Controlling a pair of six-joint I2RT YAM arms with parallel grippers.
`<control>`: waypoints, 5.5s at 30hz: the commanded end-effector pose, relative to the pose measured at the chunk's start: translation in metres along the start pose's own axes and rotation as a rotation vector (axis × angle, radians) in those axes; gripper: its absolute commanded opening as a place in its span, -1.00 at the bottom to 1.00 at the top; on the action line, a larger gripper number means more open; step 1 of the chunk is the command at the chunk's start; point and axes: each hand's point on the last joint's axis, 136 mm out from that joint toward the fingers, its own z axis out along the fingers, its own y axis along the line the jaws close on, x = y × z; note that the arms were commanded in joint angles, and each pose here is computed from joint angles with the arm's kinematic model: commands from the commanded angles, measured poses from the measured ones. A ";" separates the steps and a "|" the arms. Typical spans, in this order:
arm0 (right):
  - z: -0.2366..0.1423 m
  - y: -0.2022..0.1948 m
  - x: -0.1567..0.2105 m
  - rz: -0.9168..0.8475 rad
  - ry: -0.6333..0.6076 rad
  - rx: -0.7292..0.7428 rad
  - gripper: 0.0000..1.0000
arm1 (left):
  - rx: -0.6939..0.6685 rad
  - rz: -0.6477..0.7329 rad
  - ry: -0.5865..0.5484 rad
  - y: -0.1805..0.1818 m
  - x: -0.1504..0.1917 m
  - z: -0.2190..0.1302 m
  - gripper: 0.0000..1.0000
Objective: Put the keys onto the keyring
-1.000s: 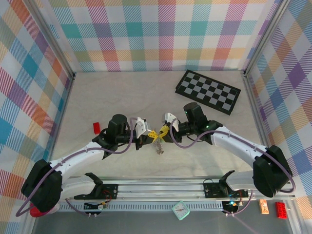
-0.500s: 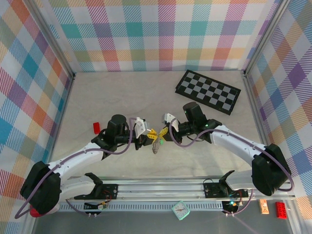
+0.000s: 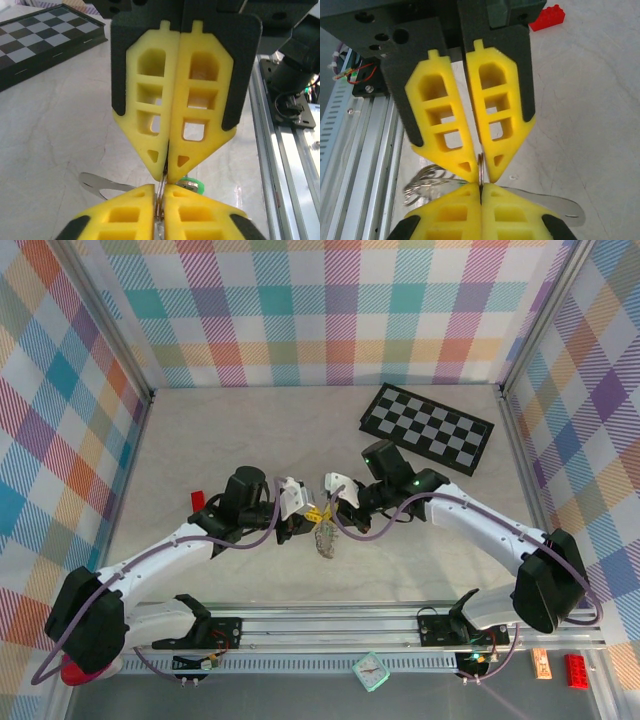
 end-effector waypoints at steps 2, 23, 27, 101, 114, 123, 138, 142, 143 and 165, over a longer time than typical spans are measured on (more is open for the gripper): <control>-0.004 0.011 -0.016 -0.050 -0.033 -0.043 -1.00 | 0.025 0.030 -0.002 -0.002 -0.008 0.001 -0.97; -0.001 -0.003 0.008 0.161 -0.137 -0.005 -0.26 | 0.033 0.070 -0.123 -0.010 -0.019 -0.003 -1.00; -0.001 -0.002 0.006 0.153 -0.152 -0.016 -0.32 | 0.033 0.067 -0.131 -0.011 -0.020 -0.004 -1.00; 0.017 -0.004 0.021 0.166 -0.048 -0.012 -0.93 | -0.013 0.088 -0.133 -0.008 -0.021 -0.008 -1.00; 0.012 -0.007 0.021 0.170 -0.058 0.029 -0.90 | -0.021 0.095 -0.138 -0.009 -0.021 -0.009 -1.00; 0.017 -0.004 0.023 0.180 -0.107 0.020 -0.48 | -0.025 0.093 -0.160 -0.008 -0.024 -0.009 -1.00; 0.028 -0.011 0.024 0.148 -0.183 0.039 -0.38 | -0.014 0.076 -0.186 -0.009 -0.028 -0.009 -1.00; 0.029 -0.013 0.024 0.143 -0.187 0.042 -0.53 | -0.015 0.074 -0.193 -0.009 -0.029 -0.009 -1.00; 0.029 -0.013 0.024 0.141 -0.190 0.045 -0.59 | -0.016 0.074 -0.193 -0.008 -0.030 -0.010 -1.00; -0.011 -0.007 0.001 0.046 -0.151 0.128 -1.00 | -0.076 0.089 -0.087 0.001 -0.014 -0.010 -1.00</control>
